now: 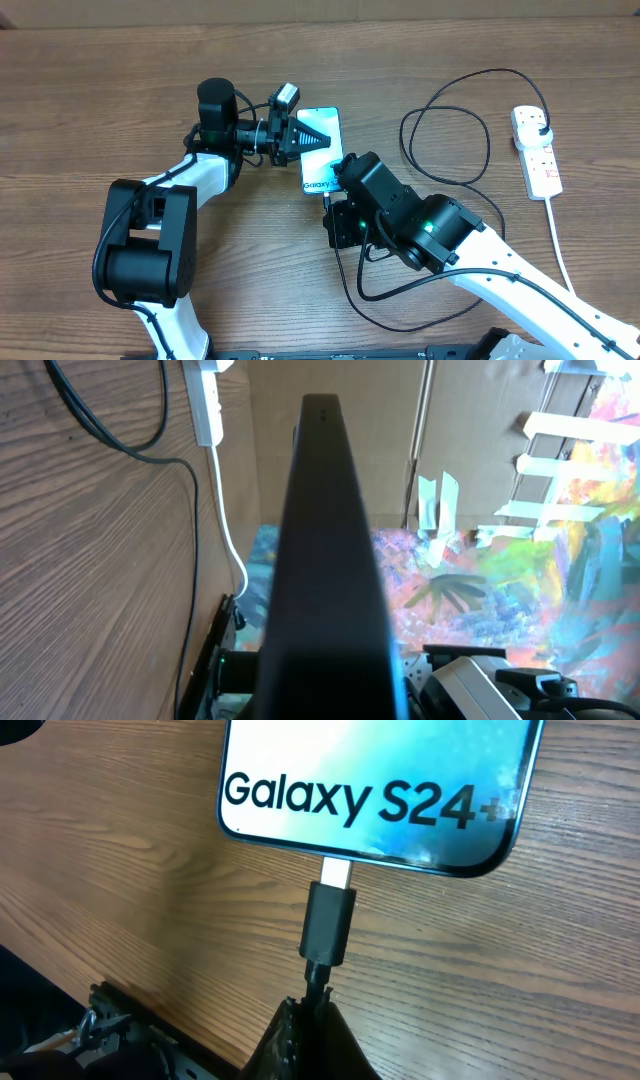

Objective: Plug charger to phone and switch on socket
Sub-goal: 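Align the USB-C plug with the phone's port, holding phone in left gripper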

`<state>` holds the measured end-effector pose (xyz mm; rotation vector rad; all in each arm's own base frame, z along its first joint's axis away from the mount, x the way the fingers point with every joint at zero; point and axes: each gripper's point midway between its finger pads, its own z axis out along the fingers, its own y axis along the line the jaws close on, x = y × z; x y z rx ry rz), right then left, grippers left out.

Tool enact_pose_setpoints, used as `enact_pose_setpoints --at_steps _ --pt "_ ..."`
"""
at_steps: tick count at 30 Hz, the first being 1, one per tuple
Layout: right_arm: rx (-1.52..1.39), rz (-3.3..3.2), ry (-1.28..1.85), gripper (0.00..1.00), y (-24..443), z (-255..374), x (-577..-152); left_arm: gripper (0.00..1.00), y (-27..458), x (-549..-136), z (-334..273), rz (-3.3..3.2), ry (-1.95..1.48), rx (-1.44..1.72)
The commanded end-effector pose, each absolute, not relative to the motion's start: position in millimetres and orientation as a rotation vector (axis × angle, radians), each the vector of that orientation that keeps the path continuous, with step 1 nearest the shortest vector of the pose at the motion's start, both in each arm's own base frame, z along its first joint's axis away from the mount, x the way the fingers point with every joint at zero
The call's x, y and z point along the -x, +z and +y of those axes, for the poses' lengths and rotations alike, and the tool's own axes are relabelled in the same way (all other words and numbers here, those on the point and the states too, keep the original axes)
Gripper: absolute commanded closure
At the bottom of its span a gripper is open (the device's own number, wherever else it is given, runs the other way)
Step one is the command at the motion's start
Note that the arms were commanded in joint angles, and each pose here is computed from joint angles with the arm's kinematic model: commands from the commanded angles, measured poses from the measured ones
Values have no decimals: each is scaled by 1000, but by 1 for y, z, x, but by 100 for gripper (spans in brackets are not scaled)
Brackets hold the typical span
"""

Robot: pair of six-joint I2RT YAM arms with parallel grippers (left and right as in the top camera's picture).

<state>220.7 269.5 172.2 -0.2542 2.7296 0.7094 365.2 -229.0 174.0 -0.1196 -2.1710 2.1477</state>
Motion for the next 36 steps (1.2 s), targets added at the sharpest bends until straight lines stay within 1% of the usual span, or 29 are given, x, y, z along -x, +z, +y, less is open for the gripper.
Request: enact_pose_setpoints --at_steps 1,20,32,33,36 --pt "246 2715 701 96 174 269 -223 96 184 -367 -232 -2172 2159 170" --pt "236 2673 694 96 178 271 -232 96 185 -361 -232 -2141 2150 206" --pt "192 2618 608 96 180 263 -246 96 185 -361 -232 -2141 2150 206" --pt "191 2617 606 95 180 263 -247 96 185 -361 -232 -2141 2150 206" --pt "191 2615 608 88 180 264 -247 96 185 -361 -232 -2141 2150 207"
